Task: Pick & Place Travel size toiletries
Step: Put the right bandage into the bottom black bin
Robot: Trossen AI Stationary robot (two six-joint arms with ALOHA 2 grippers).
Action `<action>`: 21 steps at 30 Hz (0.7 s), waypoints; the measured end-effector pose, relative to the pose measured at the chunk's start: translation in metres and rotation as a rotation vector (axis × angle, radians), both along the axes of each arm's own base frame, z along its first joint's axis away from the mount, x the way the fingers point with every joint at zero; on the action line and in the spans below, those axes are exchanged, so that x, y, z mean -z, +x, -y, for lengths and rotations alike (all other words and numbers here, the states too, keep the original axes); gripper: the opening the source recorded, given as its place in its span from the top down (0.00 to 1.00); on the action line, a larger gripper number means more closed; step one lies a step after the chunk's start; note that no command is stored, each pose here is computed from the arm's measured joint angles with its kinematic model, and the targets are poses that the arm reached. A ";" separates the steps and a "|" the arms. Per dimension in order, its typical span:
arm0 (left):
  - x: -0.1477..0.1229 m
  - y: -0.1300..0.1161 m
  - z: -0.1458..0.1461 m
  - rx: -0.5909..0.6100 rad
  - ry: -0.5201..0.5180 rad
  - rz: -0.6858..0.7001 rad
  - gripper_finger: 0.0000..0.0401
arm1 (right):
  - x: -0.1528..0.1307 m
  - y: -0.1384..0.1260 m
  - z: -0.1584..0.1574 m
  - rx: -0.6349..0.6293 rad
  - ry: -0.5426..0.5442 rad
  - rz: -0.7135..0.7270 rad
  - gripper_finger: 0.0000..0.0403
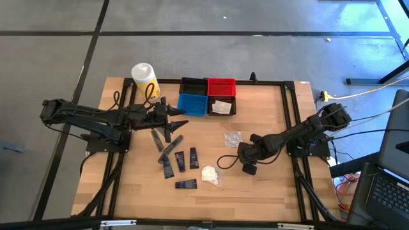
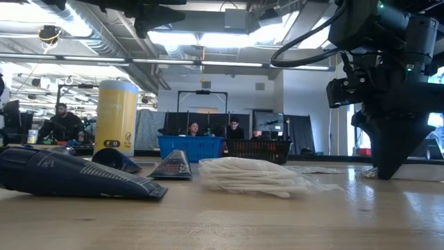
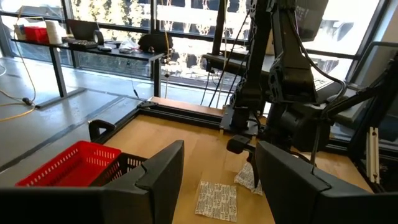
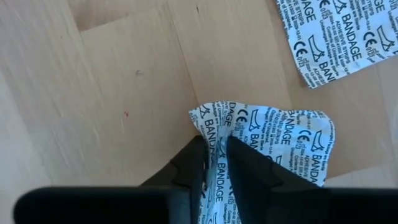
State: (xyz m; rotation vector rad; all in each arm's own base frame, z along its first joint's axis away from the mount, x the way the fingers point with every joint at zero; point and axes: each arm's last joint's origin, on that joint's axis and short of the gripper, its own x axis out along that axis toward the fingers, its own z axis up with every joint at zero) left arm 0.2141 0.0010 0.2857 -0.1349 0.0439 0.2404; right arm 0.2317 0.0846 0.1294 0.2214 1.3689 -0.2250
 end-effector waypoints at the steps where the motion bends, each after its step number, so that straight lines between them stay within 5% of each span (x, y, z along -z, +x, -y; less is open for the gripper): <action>1: 0.000 0.000 0.000 0.000 0.000 0.000 0.51 | 0.000 0.000 0.000 0.000 0.000 0.000 0.80; 6: 0.000 0.000 0.000 0.000 0.000 0.000 0.51 | 0.000 0.000 0.001 0.006 -0.017 0.007 0.82; 14: 0.000 0.000 0.000 0.000 0.000 0.000 0.51 | 0.000 0.001 0.000 0.001 -0.005 0.008 0.98; 21: 0.000 0.000 0.000 0.000 0.000 0.000 0.51 | -0.002 0.001 0.000 -0.008 0.004 0.003 0.95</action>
